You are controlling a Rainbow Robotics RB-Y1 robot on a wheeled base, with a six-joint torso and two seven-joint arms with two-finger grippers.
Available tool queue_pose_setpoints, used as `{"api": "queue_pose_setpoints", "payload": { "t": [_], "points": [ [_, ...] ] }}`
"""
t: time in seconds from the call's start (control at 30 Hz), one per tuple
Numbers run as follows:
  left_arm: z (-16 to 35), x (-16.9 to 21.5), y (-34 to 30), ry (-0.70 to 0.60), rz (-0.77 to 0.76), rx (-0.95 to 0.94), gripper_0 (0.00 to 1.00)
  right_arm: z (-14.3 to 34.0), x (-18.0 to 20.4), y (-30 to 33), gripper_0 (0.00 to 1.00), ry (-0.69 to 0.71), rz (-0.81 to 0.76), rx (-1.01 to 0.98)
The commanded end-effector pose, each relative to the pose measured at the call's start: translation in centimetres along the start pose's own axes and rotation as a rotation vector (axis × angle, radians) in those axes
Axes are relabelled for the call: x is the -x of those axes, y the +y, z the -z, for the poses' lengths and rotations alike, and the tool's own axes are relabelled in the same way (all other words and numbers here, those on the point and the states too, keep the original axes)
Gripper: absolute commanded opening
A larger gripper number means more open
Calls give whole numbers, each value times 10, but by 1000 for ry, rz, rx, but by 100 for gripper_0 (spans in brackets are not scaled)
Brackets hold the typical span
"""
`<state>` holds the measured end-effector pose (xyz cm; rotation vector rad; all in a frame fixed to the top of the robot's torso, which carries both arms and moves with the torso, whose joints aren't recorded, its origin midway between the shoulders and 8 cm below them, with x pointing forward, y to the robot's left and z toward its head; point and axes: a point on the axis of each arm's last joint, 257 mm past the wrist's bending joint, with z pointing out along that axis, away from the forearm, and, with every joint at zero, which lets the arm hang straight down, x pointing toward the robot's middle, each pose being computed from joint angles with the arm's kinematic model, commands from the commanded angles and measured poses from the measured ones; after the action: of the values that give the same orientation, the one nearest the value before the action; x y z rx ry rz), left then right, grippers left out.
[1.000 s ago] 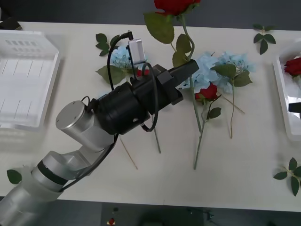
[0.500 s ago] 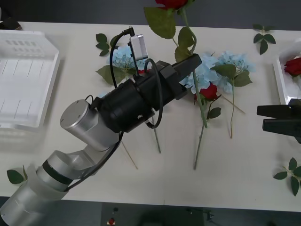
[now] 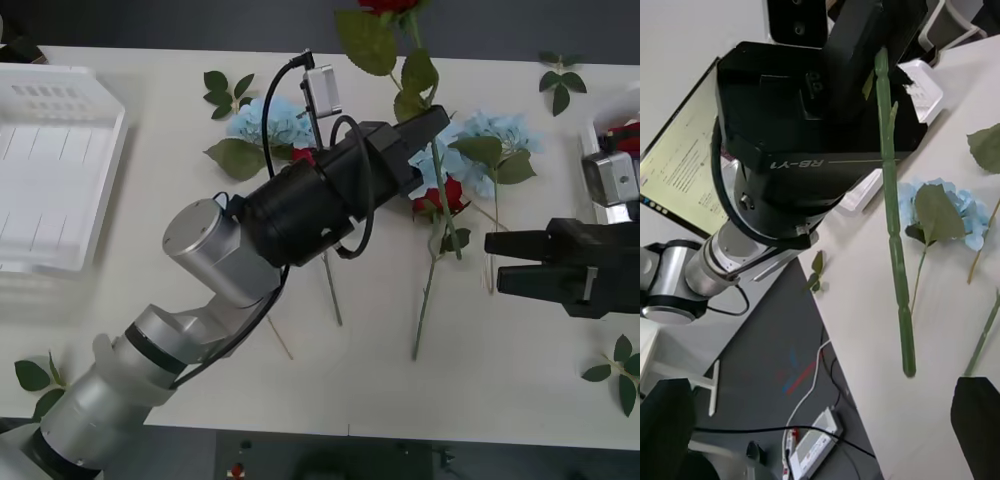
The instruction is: Put the red flowers into the right box and the blue flowers into the left box
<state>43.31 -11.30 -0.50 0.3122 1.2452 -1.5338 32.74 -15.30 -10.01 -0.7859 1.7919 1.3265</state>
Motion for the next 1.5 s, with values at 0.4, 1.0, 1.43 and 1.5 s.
{"api": "queue_pose_setpoints", "payload": {
  "t": [0.4,1.0,1.43,1.5],
  "points": [
    [-6,-18,-25,53,11,-64,0,-36,18,-14,100,-43,166,-43],
    [-3,-19,-22,59,9,-58,0,-64,25,-21,0,-102,119,-58],
    [-1,-19,-19,59,9,-51,0,-64,27,-20,0,-108,115,-55],
    [0,-18,-18,56,17,-48,6,-64,26,-21,0,-106,113,-54]
  ]
}}
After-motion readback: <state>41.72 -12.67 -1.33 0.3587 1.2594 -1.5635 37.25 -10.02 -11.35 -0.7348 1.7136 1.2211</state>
